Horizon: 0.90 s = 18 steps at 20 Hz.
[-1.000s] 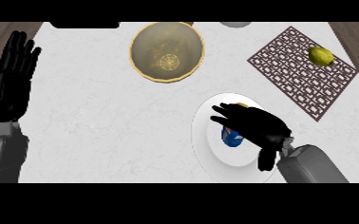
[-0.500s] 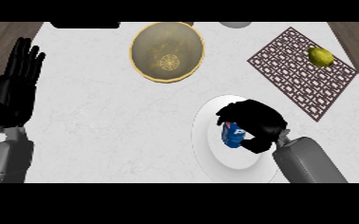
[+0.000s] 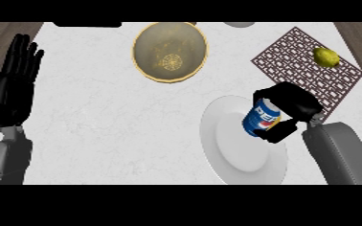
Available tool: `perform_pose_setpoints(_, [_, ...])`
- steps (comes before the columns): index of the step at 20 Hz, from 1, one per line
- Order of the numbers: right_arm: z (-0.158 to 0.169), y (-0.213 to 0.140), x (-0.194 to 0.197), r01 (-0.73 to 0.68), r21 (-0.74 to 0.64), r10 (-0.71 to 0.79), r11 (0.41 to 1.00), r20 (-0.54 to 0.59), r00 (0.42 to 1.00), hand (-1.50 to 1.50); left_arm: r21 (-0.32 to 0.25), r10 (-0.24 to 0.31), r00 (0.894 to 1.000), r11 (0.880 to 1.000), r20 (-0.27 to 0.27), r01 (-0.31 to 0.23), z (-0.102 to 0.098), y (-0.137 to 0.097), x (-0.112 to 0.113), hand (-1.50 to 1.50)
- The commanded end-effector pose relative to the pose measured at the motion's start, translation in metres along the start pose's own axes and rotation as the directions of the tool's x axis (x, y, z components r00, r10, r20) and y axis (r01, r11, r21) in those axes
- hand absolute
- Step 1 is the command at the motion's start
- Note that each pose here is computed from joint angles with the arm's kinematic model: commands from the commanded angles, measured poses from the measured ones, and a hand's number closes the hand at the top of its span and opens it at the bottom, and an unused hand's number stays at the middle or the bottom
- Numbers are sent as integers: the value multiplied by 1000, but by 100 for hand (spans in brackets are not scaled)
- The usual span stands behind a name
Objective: Pick the can from the plate and place it in the bowl
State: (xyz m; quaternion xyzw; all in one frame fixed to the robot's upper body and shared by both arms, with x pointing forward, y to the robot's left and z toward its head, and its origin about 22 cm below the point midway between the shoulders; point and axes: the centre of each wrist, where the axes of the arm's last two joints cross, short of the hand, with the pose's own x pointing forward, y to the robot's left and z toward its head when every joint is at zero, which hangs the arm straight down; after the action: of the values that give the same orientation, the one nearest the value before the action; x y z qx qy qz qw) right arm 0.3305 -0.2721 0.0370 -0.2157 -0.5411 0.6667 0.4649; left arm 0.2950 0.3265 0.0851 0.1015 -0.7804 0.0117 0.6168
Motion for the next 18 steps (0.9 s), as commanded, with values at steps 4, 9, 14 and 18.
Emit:
perform_pose_setpoints(4, [68, -50, -117, 68, -96, -105, 993, -469, 877, 150, -18, 11, 1000, 1000, 11, -11, -4, -9, 1, 0])
perform_pose_setpoints(9, [71, -64, -145, 14, -137, -81, 991, -500, 862, 150, -45, 18, 1000, 999, 7, -17, -7, -11, -7, 0])
perform_pose_setpoints(14, [74, -105, -149, -66, -293, -94, 954, -501, 860, 150, -24, 5, 1000, 1000, 16, -4, 1, -2, -8, 0])
perform_pose_setpoints(18, [74, -136, -146, -15, -351, -124, 936, -368, 922, 150, -18, 11, 1000, 1000, -9, -11, -18, -14, 8, 0])
